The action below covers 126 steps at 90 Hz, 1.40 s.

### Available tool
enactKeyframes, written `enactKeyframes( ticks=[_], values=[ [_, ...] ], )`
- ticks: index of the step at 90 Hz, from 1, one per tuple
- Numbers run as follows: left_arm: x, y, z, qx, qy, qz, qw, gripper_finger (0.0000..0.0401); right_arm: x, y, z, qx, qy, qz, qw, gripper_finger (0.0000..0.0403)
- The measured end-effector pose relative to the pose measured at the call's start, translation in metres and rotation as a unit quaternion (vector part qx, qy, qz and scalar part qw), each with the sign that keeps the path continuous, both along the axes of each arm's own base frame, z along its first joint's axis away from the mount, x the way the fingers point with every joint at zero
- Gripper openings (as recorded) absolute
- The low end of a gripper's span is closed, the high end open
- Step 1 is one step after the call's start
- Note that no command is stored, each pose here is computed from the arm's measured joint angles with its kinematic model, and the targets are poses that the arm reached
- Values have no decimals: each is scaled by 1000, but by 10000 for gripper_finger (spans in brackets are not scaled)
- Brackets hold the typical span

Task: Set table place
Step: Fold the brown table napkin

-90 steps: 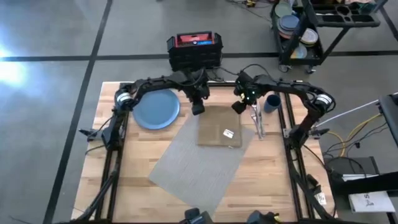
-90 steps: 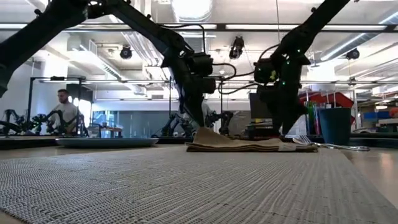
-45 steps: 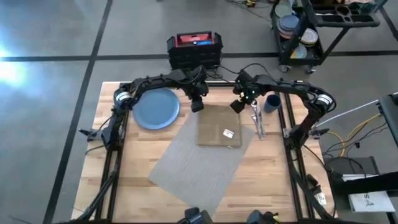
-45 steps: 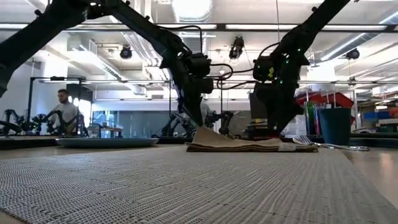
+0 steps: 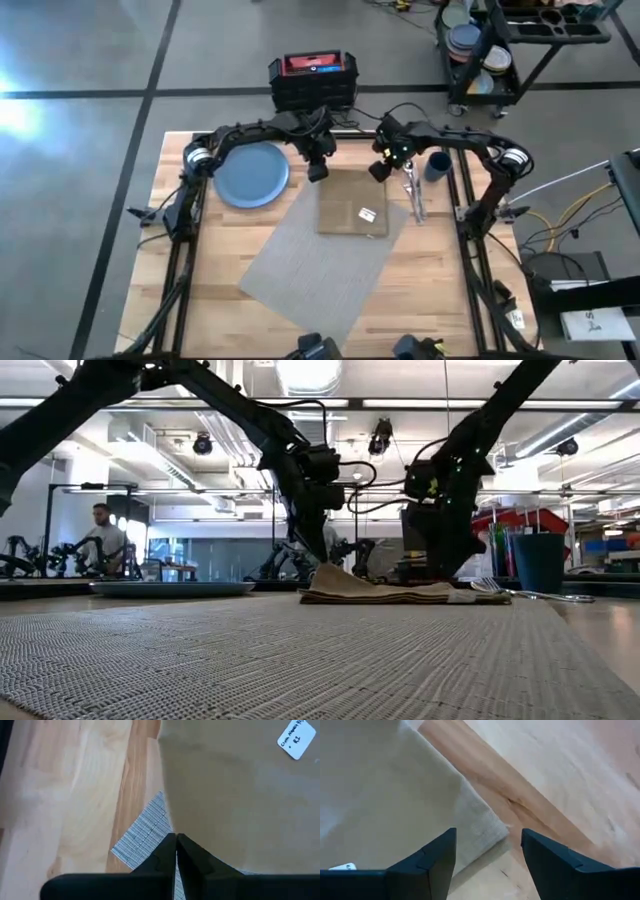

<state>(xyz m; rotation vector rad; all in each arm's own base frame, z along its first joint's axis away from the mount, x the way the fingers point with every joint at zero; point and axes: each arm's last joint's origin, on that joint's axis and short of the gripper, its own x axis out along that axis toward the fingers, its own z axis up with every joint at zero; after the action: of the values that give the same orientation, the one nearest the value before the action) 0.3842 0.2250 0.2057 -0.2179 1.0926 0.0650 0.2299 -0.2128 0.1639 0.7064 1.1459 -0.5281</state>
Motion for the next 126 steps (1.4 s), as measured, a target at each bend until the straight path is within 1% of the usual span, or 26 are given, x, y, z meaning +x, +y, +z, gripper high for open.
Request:
enactKeyframes(
  ticks=[16, 24, 33, 47, 52, 61, 67, 87, 112, 126],
  values=[
    [0, 0, 0, 1, 0, -2, 1000, 0, -1, -2, -2, 3, 3, -8, 1000, 201],
    [0, 0, 0, 1, 0, -2, 1000, 0, -2, -3, -3, 5, 4, -13, 1000, 185],
    [0, 0, 0, 1, 0, -2, 1000, 0, -3, -3, -4, 7, 6, -14, 1000, 140],
    [0, 0, 0, 1, -1, -2, 1000, 0, -3, -1, -5, 20, -9, -4, 1000, 29],
    [0, 0, 0, 1, -1, -2, 1000, 0, -3, -1, -6, 21, -13, -1, 1000, 10],
    [0, 0, 0, 1, -1, -2, 1000, 0, -3, -2, -5, 23, -13, -8, 1000, 11],
    [0, 0, 0, 1, 0, -2, 1000, 0, -5, -1, -3, 22, -14, -10, 1000, 4],
    [-4, -3, 6, -1, 6, -6, 1000, 0, -9, 3, 18, 4, -38, -16, 999, 0],
    [-12, -11, 16, -40, 12, -30, 999, 0, -17, 15, 33, 30, -51, -2, 998, 0],
    [-15, -18, 22, -62, 13, -43, 997, 0, -17, 26, 42, 53, -84, 14, 995, 0]
  ],
)
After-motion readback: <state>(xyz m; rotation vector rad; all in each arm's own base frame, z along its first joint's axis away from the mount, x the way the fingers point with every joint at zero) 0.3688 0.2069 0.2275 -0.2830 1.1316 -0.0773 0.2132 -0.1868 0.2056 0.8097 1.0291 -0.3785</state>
